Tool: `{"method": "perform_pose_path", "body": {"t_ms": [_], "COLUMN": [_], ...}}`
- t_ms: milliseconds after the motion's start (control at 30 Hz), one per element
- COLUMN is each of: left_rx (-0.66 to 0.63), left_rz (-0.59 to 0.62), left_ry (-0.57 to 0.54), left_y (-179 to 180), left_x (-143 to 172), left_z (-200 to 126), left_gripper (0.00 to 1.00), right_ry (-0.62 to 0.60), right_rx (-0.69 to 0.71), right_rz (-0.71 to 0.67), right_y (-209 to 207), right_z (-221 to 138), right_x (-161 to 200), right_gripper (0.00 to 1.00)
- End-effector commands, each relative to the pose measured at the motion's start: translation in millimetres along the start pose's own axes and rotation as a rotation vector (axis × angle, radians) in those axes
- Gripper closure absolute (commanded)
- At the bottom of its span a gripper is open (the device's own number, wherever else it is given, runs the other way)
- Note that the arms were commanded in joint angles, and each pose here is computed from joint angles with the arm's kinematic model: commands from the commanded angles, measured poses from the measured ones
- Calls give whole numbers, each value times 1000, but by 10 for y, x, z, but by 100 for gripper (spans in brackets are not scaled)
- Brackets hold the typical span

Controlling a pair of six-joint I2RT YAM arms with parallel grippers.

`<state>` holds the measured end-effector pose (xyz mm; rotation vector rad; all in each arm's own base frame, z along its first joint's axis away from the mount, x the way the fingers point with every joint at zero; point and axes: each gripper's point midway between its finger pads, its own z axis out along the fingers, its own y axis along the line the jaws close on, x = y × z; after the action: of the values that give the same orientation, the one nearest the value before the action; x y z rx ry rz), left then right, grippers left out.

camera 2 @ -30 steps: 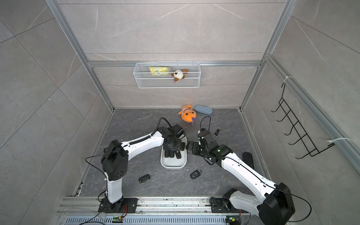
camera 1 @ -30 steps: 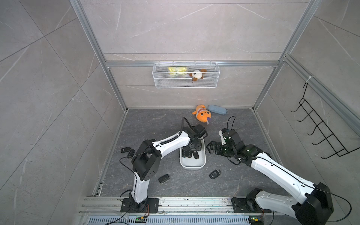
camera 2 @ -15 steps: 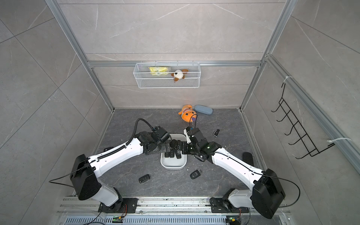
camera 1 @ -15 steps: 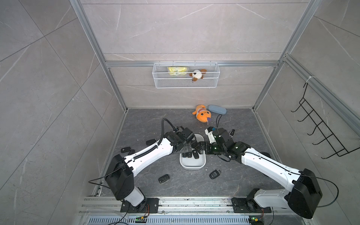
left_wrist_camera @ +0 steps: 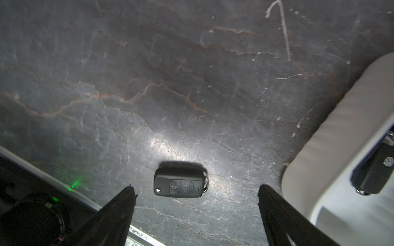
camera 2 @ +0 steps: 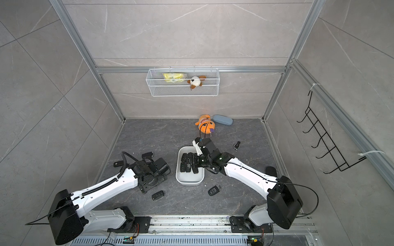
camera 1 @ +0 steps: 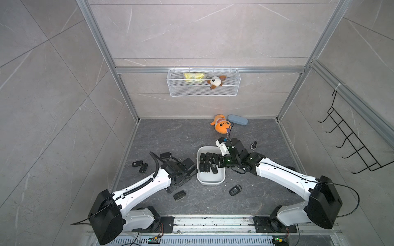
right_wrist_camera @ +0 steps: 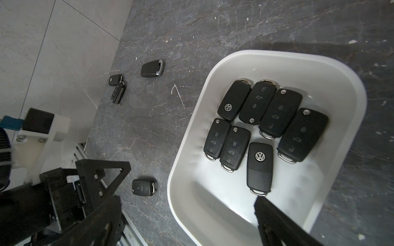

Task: Place the car key into the storage box
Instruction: Place the car key in the storage box, then pick up the car key from the center of the board.

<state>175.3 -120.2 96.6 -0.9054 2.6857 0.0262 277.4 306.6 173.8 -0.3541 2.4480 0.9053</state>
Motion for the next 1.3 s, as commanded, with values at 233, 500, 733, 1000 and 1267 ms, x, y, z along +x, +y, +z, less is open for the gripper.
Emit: {"method": "perform_pose_path", "body": {"t_ms": [233, 500, 733, 1000, 1267], "left_rx": [-31, -59, -81, -106, -121], "left_rz": [-458, -598, -634, -625, -569], "left_ry": [121, 201, 216, 217, 214], "left_y": [193, 249, 266, 228, 176], "left_x": [275, 486, 558, 535, 446], "left_z": [273, 468, 615, 748, 751], "left_gripper": [19, 21, 21, 27, 44], "right_ry": [-28, -31, -33, -29, -26], "right_rx": [-34, -9, -5, 1, 13], "right_rz": [-35, -32, -28, -26, -21], "right_y": [113, 45, 33, 20, -7], "right_z": [-54, -102, -98, -86, -73], "right_x": [-63, -4, 3, 10, 12], "right_gripper": [0, 0, 0, 0, 0]}}
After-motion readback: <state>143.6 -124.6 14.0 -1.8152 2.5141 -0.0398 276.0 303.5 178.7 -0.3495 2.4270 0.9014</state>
